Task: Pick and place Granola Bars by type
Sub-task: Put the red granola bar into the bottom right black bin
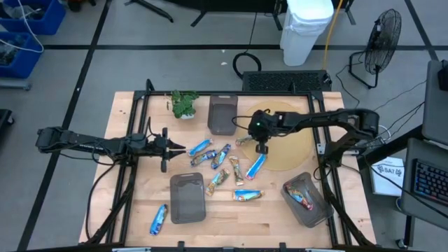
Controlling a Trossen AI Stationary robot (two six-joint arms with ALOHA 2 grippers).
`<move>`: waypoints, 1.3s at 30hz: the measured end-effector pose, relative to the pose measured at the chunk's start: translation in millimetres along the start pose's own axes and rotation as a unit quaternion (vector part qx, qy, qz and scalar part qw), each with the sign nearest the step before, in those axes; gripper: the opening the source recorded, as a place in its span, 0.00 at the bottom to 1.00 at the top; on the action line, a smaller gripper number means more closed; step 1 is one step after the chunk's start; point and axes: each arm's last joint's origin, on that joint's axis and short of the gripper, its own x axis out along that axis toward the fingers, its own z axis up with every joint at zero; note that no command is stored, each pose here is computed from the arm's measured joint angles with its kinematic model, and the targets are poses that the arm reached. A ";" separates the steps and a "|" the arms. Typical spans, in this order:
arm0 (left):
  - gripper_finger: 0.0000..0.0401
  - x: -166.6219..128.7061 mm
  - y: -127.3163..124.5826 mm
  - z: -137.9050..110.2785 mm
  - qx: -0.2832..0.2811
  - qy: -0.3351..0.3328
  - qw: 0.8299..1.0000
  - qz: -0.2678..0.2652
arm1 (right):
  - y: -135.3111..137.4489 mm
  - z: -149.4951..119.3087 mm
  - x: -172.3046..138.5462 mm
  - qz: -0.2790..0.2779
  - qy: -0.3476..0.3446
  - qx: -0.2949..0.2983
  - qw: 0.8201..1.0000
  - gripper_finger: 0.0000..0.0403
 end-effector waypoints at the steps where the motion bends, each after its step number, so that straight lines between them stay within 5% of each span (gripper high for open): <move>1: 0.18 0.0 0.0 0.0 0.000 0.000 1.000 0.000 | 0.0 1.1 -4.7 -0.001 -0.008 0.002 1.000 0.00; 19: 0.18 0.0 0.0 -0.2 0.000 0.001 1.000 0.000 | 2.8 -1.8 -82.8 -0.021 -0.132 0.031 0.991 0.00; 39: 0.18 0.0 0.0 -0.1 0.002 0.001 1.000 0.000 | 17.5 -53.2 -87.5 0.032 -0.257 0.078 0.963 0.00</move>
